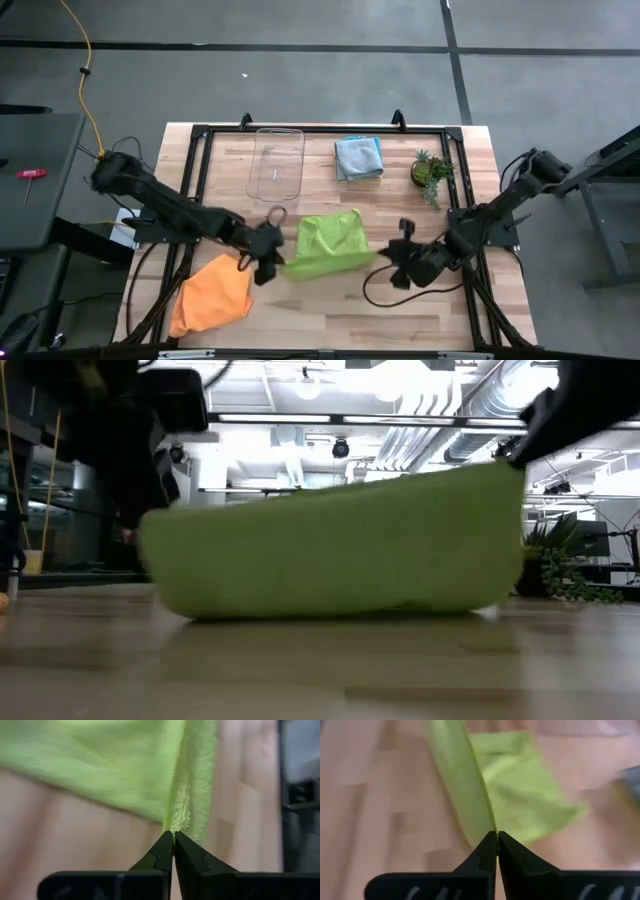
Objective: Fold microfiber towels
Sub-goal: Fold the green microfiber cloth
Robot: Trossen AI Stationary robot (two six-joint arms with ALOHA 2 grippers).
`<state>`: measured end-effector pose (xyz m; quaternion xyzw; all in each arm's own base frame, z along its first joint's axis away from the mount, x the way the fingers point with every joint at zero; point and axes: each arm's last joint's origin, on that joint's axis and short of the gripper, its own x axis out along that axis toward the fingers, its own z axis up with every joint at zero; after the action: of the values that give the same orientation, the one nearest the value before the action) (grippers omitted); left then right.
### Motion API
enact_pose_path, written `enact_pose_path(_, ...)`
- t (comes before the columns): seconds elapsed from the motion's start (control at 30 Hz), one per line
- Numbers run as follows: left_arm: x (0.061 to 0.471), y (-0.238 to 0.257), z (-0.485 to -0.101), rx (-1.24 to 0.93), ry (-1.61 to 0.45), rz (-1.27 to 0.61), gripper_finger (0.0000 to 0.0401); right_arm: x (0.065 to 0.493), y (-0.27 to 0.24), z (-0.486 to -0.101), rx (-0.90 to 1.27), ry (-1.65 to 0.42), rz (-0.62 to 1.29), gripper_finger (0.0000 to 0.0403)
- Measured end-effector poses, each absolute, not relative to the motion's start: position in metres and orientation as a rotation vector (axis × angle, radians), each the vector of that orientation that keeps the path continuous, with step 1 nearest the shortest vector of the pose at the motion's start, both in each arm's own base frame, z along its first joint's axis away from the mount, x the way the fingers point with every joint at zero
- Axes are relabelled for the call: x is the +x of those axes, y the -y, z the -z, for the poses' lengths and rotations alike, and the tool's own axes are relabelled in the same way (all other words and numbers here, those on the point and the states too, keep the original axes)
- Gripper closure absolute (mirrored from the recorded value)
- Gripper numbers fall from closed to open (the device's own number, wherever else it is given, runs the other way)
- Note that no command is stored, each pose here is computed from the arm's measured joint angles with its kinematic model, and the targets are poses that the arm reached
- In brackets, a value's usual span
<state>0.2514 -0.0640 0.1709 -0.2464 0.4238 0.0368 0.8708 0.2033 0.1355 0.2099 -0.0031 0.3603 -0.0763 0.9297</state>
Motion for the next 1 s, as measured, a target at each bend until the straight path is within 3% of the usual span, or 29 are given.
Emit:
enact_pose_path(0.27, 0.211, 0.027, -0.239, -0.359, -0.588, -0.257, 0.0400, 0.214, -0.113, -0.288, -0.197, -0.675, 0.428, 0.0403)
enact_pose_path(0.5, 0.188, 0.002, -0.310, -0.239, -0.347, -0.320, 0.0401, 0.223, -0.095, -0.324, -0.320, -0.630, 0.544, 0.0403)
enact_pose_path(0.7, 0.180, -0.005, -0.358, -0.069, -0.336, -0.409, 0.0401, 0.219, -0.085, -0.348, -0.381, -0.646, 0.599, 0.0403)
enact_pose_path(1.0, 0.182, -0.004, -0.359, 0.048, -0.412, -0.478, 0.0401, 0.215, -0.088, -0.369, -0.332, -0.658, 0.500, 0.0403)
